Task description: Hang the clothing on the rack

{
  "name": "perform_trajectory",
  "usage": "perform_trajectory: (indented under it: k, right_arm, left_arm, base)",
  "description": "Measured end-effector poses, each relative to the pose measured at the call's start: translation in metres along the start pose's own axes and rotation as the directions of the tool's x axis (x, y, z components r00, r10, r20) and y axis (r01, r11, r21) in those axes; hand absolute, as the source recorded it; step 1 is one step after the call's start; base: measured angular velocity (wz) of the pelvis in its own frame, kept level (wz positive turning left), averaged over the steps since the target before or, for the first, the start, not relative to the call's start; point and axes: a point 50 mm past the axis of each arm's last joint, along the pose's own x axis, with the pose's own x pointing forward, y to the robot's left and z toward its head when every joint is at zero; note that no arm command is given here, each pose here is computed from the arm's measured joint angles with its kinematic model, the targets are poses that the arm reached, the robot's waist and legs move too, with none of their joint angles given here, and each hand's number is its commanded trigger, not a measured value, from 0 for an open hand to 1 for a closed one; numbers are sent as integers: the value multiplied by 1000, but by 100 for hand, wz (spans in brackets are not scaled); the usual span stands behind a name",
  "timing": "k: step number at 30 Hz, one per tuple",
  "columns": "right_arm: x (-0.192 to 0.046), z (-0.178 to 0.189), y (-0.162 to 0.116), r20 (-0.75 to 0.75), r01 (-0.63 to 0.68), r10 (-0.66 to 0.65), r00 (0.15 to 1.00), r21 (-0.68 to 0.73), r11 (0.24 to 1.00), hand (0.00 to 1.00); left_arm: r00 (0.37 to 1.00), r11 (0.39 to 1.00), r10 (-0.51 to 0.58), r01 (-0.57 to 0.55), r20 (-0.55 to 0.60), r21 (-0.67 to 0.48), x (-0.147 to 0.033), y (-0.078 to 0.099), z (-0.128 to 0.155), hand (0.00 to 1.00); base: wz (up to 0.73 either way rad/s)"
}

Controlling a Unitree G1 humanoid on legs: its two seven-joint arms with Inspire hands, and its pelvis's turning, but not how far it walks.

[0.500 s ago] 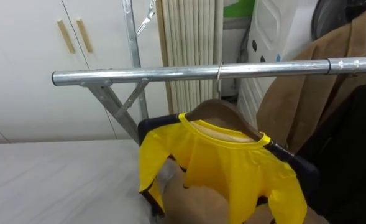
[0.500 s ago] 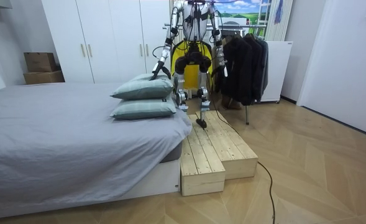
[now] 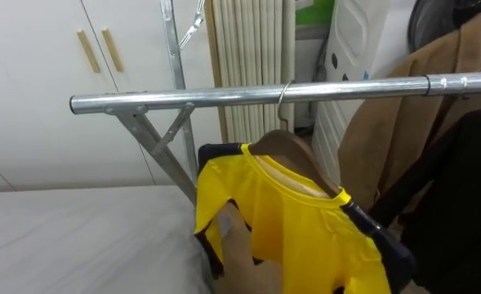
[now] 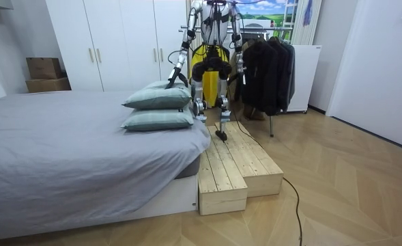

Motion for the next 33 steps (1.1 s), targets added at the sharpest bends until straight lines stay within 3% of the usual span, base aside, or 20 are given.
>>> perform_trajectory:
  k: [33]
  right_arm:
    - [-1, 10, 2, 136, 10, -22, 990, 90, 996, 0]
  left_arm:
    - [999, 999, 50, -49, 18, -10, -2, 2, 8, 0]
  base:
    - [2]
